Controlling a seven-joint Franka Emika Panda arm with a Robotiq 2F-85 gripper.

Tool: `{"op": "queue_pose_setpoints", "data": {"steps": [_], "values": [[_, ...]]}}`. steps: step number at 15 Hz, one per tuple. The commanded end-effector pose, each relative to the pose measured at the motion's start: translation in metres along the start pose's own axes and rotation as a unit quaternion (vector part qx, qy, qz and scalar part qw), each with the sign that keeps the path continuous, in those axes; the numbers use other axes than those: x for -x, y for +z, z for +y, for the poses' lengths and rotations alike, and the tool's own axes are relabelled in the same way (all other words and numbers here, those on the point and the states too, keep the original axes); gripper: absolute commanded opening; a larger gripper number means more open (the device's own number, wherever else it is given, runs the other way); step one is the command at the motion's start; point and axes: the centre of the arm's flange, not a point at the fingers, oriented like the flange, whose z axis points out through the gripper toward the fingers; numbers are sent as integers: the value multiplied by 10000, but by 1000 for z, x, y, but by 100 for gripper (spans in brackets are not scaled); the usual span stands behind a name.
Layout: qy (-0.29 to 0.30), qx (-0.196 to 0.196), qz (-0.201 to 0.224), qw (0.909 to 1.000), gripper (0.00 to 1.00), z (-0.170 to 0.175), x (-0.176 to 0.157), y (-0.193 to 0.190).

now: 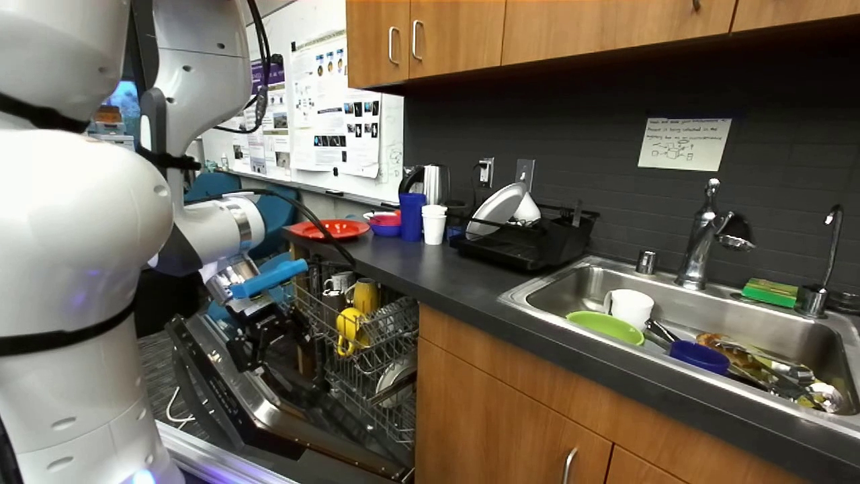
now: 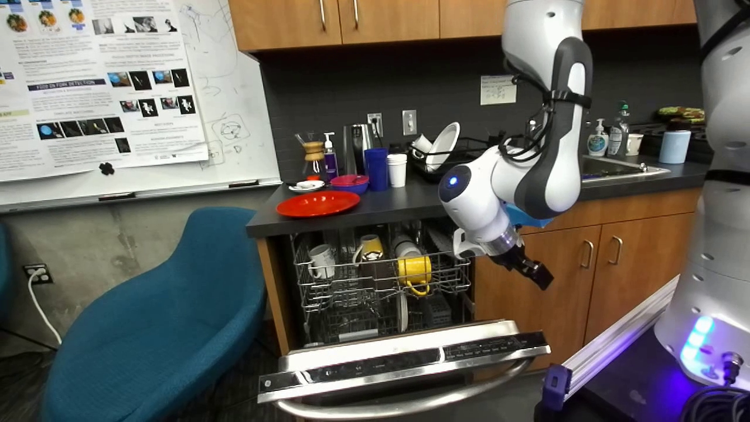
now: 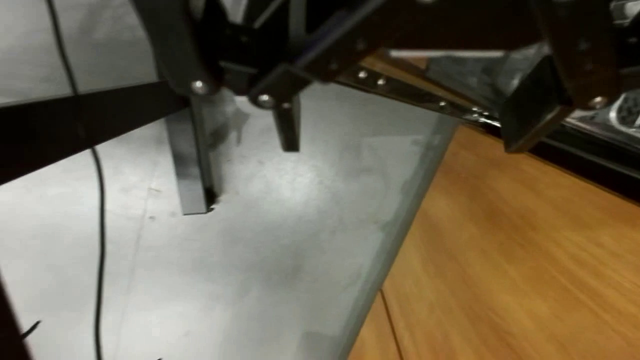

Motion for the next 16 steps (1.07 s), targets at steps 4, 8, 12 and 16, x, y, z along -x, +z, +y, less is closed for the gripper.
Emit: {"op": "queue_pose_setpoints", "data": {"steps": [4, 8, 12, 16], "values": [[-298, -657, 454, 9964, 100, -21, 57, -60], [380, -493, 1251, 9902, 100, -11, 77, -109], [1367, -641, 2033, 9674, 100, -8, 95, -168], [2358, -604, 2521, 9366, 100, -17, 132, -198]]}}
